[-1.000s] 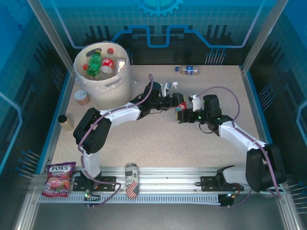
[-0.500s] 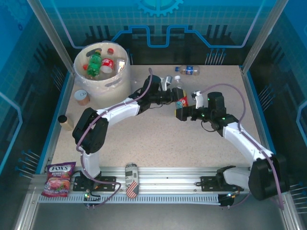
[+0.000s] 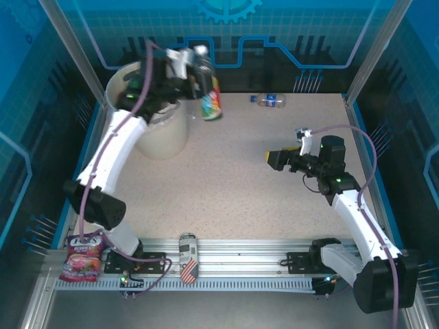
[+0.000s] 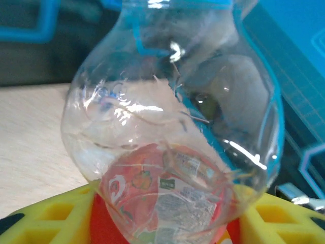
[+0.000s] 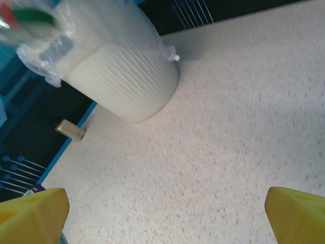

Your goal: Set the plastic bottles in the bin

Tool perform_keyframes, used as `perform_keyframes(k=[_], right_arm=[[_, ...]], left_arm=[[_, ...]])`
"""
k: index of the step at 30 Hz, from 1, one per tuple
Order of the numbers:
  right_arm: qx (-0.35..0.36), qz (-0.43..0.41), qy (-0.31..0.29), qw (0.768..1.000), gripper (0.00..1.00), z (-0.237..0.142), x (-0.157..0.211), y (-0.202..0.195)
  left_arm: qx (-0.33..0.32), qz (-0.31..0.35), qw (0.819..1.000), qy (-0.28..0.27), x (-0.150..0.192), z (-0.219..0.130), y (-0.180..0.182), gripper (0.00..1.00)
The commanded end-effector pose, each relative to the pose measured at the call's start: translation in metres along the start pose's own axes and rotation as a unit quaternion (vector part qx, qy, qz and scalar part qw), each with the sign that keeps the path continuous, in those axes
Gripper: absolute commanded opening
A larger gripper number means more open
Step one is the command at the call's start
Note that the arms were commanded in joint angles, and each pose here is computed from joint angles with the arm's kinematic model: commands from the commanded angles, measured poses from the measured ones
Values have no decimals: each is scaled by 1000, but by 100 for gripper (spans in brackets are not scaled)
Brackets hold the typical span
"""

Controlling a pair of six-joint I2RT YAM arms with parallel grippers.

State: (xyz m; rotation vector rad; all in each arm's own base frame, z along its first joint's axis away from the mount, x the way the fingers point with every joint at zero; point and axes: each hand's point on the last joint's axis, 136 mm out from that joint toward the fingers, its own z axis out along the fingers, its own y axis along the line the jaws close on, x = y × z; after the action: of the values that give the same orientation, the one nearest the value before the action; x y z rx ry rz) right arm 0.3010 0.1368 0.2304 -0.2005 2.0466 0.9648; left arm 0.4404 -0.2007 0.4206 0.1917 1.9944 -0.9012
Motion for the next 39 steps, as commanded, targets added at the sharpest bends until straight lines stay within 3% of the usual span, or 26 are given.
perform_keyframes(k=[1,4,8,16,24,31,39], right_arm=[[2,27,18,999,100,5,16,-13],[2,34,25,999,100,9,20,-17],[7,36,28,999,100,10,23,-22],[8,39,40,998,100,16,28,-29],[22,45,46,998,100,17,36,-37],[32,45,51,997,100,18,38,-42],[36,47,57,997,100,22,38,-46]], left_arm=[[-75,49,996,-12,-18,-77,15,42],[-161,63,983,-61,-45,-121,47,40],[-313,64,944,-81,-61,-168,110,39],[-453,87,886,-44,-73,-181,187,40],[-450,97,888,-8,-80,-148,220,40],[-443,69,890,83,-41,-121,253,40],[-396,37,905,151,-3,-100,257,40]])
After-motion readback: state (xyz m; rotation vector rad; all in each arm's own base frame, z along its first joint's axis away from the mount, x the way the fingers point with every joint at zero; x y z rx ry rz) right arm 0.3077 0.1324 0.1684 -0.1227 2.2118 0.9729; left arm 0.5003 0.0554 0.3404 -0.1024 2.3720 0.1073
